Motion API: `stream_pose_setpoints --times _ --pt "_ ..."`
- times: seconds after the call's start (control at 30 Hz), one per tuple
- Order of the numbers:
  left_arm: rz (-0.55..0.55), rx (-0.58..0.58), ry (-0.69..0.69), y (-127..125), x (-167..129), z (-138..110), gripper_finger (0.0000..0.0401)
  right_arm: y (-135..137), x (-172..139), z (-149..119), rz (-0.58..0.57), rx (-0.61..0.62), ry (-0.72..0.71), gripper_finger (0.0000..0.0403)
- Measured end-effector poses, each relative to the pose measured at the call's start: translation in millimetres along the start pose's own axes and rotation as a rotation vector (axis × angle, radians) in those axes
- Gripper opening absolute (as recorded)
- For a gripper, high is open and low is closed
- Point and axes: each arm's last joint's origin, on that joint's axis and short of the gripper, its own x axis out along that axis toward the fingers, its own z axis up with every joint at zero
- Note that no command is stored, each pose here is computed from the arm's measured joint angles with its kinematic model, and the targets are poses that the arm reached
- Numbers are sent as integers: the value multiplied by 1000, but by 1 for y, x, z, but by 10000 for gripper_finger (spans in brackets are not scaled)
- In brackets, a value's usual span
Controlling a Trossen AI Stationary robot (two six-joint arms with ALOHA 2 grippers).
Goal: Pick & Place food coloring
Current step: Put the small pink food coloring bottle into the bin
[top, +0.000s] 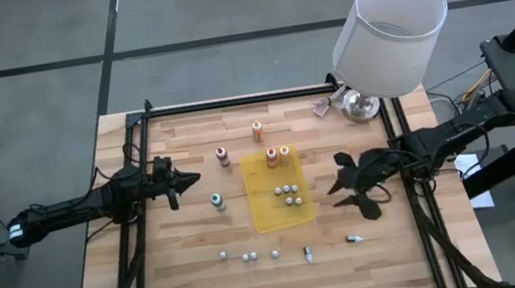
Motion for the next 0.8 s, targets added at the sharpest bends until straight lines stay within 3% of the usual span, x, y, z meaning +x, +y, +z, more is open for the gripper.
stream_pose_setpoints --times 0.23,0.53,0.8 --pt "0 0 1 0 0 0 0 22 0 -19 69 10 38 164" --pt "0 0 1 0 0 0 0 41 3 -28 52 67 66 164" --pt "1 0 1 0 0 0 0 49 9 -34 54 160 202 164"
